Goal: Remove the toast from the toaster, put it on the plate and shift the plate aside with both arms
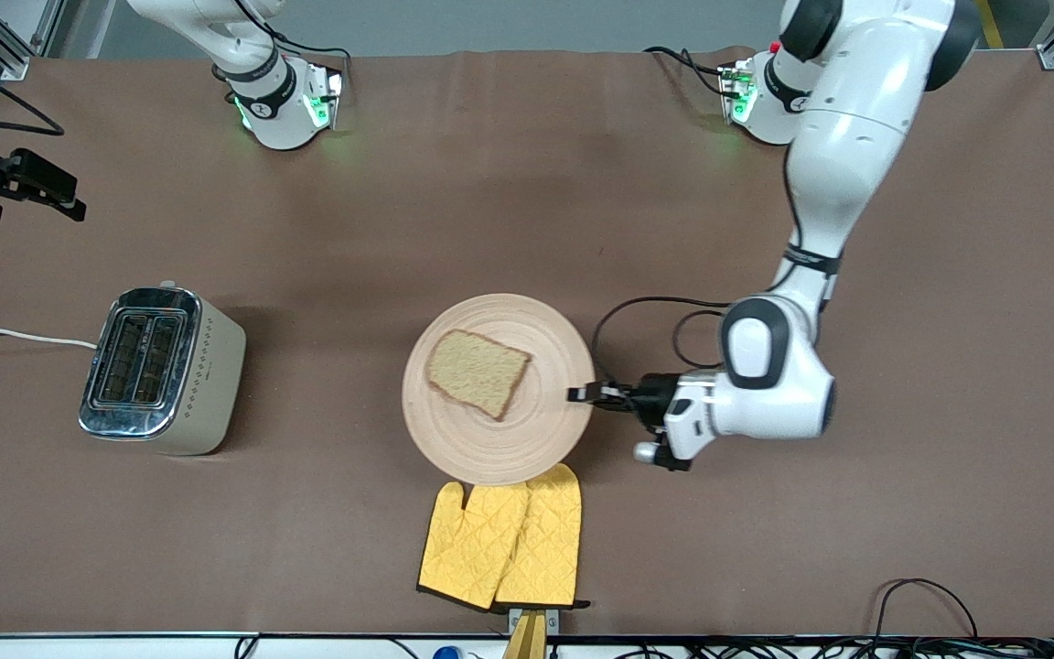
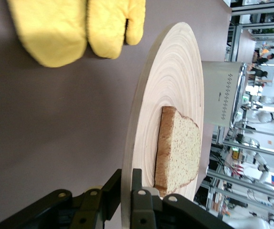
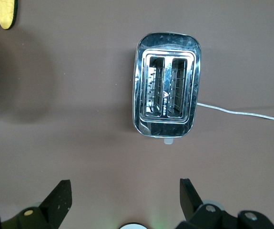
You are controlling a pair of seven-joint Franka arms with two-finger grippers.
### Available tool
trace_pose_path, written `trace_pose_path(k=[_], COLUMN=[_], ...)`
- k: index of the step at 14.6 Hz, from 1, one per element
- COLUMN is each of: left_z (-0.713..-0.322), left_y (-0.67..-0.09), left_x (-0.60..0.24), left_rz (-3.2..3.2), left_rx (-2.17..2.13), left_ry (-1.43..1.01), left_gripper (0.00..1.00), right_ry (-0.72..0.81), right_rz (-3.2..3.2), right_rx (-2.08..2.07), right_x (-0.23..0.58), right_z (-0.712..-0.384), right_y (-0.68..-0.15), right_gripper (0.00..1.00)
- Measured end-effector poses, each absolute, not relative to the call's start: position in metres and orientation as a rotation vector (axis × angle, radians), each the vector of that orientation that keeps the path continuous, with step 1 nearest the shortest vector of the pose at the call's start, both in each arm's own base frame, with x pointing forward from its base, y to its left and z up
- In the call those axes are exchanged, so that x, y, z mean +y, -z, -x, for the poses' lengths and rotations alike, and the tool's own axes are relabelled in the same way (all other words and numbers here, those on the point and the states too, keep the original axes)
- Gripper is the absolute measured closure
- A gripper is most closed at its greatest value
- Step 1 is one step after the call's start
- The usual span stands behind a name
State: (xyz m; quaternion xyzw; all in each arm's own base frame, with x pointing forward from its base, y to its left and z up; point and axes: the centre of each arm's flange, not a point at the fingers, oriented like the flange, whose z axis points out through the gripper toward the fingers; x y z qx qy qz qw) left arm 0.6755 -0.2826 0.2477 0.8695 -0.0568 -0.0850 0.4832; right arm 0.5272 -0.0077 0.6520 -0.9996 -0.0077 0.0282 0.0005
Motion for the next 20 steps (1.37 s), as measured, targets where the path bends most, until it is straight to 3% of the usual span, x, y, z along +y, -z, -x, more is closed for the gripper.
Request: trace_pose_path(k=[5, 9, 17, 18, 20], left_z=[-0.684, -0.667, -0.63, -0.63, -0.632], left_y=[-0.213, -0.197, -0.128, -0.13, -0.133], left_x=[-0.068, 0.09, 0.167, 0.168, 0.168], left_rz=[-2.115, -2.123, -2.093, -2.092, -2.095], left_rx=[-0.189, -0.164, -0.132, -0.133, -0.136], left_ry=[0.206, 0.091, 0.052, 0.049, 0.044], left_gripper=[0.88, 0.88, 0.88, 0.83, 0.63], right_ry=[-0.088, -0.088, -0.097, -0.092, -0.087], right_rz=[3.139, 3.139, 3.139, 3.139, 3.139], right_rx=[-0.025, -0.025, -0.023, -0.023, -0.023], right_x=[-0.008, -0.008, -0.008, -0.008, -0.008], right_z=[-0.527, -0.527, -0.526, -0.526, -0.526], right_y=[-0.652, -0.652, -0.653, -0.655, -0.656], right_gripper=[0.0, 0.0, 0.0, 0.0, 0.0])
